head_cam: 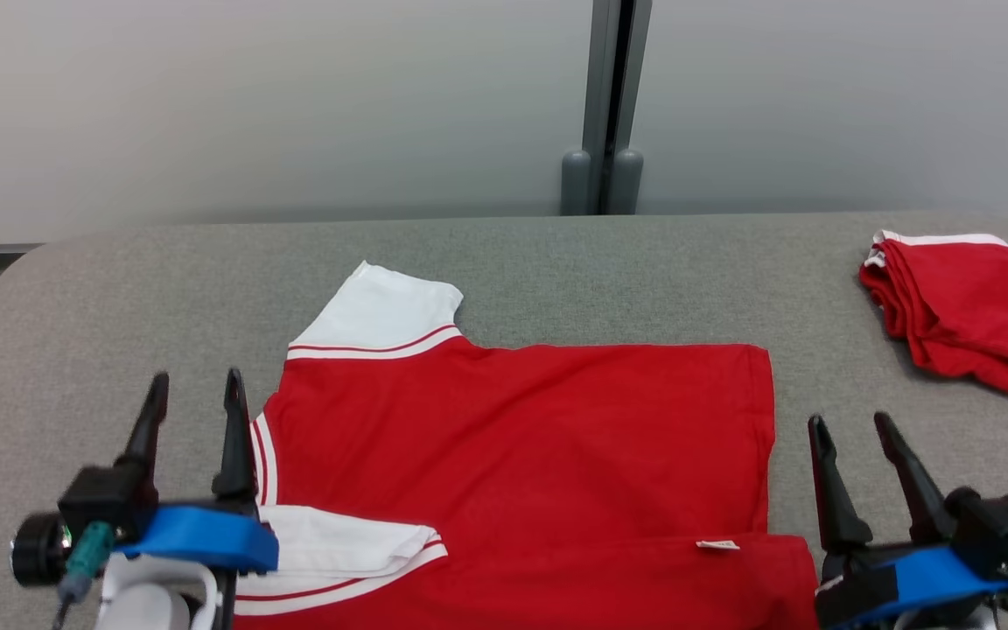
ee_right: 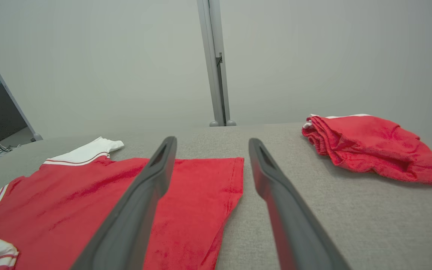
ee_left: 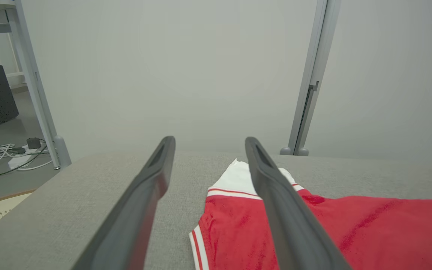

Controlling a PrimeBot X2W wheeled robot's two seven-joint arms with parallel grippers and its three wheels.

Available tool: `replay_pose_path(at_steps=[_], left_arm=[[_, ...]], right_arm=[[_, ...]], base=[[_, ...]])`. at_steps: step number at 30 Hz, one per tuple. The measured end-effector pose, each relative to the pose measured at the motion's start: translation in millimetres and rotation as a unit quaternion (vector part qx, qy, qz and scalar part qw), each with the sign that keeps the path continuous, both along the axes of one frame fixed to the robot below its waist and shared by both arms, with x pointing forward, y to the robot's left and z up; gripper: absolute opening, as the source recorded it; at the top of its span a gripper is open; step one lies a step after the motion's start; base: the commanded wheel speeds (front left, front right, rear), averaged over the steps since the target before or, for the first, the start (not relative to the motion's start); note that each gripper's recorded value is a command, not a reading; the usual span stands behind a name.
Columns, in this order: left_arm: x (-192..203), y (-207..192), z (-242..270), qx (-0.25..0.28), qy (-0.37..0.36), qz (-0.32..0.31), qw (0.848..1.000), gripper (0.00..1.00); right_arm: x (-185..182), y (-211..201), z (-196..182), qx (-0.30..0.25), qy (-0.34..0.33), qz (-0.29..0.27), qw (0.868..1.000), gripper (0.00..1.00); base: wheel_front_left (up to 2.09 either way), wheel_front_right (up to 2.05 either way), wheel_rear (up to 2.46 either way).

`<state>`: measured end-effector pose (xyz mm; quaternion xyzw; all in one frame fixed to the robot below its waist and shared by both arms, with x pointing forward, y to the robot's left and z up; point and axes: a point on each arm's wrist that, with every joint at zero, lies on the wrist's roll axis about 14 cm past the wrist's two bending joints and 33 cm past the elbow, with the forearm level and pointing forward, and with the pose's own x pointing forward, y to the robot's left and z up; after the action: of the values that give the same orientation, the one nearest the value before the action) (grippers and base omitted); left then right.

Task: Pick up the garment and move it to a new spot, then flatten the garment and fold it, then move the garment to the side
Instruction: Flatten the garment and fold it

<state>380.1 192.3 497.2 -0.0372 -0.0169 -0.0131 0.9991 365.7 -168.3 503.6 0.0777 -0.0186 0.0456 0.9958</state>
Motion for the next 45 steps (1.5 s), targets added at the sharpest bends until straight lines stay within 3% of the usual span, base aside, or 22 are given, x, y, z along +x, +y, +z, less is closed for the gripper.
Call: replay_pose_path(at_steps=[11,18,23,35,45], left_arm=[[124,-25,72,0.066,-0.061,-0.091,0.992,1.00],[195,-46,49,0.085,-0.001,-0.133,0.988,1.00],[229,-62,4,0.087,0.075,-0.159,0.981,1.00],[228,-60,-120,0.113,0.289,-0.183,0.933,1.00],[215,-62,-158,0.085,0.362,-0.187,0.909,1.00]], right_arm=[[86,-13,27,-0.057,0.003,-0.001,0.998,1.00],[126,-19,14,-0.079,0.030,0.002,0.996,1.00],[140,-24,-8,-0.087,0.052,0.001,0.995,1.00],[151,-36,-36,-0.092,0.073,-0.012,0.993,1.00],[152,-41,-45,-0.096,0.084,-0.017,0.992,1.00]], base=[[0.00,0.00,0.00],[0.00,0.00,0.00],[0.00,0.00,0.00],[0.00,0.00,0.00],[0.00,0.00,0.00]])
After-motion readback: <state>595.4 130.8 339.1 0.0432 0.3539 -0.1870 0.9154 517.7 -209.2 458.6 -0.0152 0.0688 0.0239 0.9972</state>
